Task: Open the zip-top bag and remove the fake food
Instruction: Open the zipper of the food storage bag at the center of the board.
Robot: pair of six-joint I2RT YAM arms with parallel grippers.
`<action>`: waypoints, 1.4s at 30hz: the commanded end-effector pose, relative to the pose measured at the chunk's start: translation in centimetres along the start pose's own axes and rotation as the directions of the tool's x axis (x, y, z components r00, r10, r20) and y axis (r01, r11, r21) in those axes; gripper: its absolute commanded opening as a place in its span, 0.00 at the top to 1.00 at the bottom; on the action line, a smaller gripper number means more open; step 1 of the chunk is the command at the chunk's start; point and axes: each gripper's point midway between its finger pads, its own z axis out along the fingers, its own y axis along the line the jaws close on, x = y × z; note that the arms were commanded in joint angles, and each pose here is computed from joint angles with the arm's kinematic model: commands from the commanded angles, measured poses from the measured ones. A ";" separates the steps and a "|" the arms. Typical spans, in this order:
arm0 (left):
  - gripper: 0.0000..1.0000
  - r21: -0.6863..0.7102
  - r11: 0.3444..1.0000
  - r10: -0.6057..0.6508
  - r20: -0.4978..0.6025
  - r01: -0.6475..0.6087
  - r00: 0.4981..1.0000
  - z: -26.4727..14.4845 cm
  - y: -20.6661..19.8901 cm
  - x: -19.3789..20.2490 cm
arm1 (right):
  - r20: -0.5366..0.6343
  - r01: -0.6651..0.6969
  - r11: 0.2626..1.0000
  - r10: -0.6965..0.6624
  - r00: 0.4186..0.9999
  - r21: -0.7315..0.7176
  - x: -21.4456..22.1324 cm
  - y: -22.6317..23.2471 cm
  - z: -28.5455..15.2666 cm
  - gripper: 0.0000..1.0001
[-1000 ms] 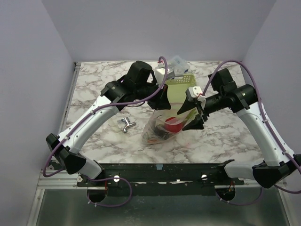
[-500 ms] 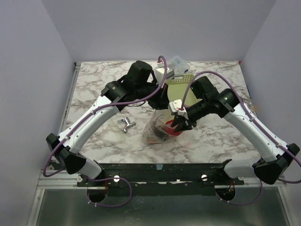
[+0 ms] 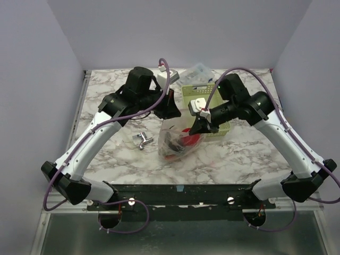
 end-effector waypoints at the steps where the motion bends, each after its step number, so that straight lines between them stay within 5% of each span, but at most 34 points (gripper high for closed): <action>1: 1.00 -0.040 0.999 0.038 0.104 -0.034 0.994 -4.2 0.4 -2.3 | 0.068 -0.011 1.000 0.013 0.998 -0.025 -2.9 -1.4 0.3 1.00; 13: 1.00 -0.207 0.978 0.061 0.179 -0.023 0.982 -8.3 5.9 -6.0 | 0.070 0.030 0.995 -0.037 0.997 0.095 -5.1 -10.5 2.4 1.00; 25: 1.00 -0.354 0.930 0.205 0.269 -0.101 0.941 -10.0 11.8 -11.0 | 0.002 -0.042 0.995 0.042 0.999 0.089 0.1 -12.4 6.0 1.00; 33: 1.00 -0.359 0.924 0.234 0.250 -0.134 0.939 -6.2 15.7 -6.9 | -0.102 -0.136 0.989 0.140 0.985 0.051 7.2 -10.4 8.6 1.00; 42: 1.00 -0.211 0.975 0.121 0.259 -0.066 0.958 -3.6 14.7 -2.2 | -0.130 -0.208 0.978 0.206 0.970 0.000 9.7 -5.9 8.4 0.99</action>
